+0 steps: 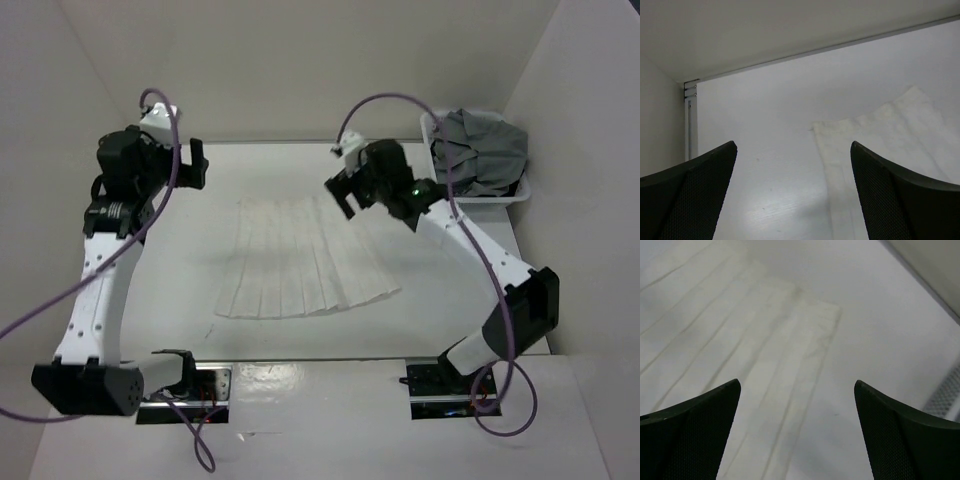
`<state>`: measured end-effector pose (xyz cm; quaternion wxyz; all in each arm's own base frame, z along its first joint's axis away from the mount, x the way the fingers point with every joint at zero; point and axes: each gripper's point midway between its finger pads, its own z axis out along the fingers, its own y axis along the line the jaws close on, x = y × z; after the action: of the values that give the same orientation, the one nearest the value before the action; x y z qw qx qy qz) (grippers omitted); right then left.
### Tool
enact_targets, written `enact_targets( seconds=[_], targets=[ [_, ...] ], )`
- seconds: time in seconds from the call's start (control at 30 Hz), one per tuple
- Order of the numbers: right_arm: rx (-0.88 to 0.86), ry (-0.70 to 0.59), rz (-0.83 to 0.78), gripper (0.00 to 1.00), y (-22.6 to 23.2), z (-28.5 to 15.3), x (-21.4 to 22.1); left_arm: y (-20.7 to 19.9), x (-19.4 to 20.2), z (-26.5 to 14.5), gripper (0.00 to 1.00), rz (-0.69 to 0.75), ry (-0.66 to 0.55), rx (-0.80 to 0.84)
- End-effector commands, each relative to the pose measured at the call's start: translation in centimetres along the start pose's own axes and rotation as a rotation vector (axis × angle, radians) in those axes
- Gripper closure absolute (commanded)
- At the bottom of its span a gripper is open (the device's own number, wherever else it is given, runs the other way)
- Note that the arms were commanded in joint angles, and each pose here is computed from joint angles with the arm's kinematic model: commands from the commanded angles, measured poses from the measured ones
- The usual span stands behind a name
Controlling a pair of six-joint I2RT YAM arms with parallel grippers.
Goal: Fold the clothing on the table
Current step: Flatten the skirt out
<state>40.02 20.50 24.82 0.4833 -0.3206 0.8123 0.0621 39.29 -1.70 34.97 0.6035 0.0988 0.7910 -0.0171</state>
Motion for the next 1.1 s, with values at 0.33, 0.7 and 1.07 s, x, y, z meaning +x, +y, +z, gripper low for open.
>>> enact_targets(
  seconds=[0.33, 0.7, 1.07],
  targets=[
    [-0.342, 0.207, -0.135, 0.02, 14.5, 5.8, 6.2, -0.2, 11.8, -6.9, 0.00, -0.098, 0.156, -0.039],
    [-0.229, 0.202, 0.093, 0.02, 15.9, 14.1, 5.1, 1.8, 14.6, -5.5, 0.00, -0.162, 0.273, -0.120],
    [-0.109, 0.259, 0.255, 0.02, 12.5, 19.7, 6.8, 1.8, 14.1, -5.8, 0.00, -0.156, 0.247, -0.124]
  ],
)
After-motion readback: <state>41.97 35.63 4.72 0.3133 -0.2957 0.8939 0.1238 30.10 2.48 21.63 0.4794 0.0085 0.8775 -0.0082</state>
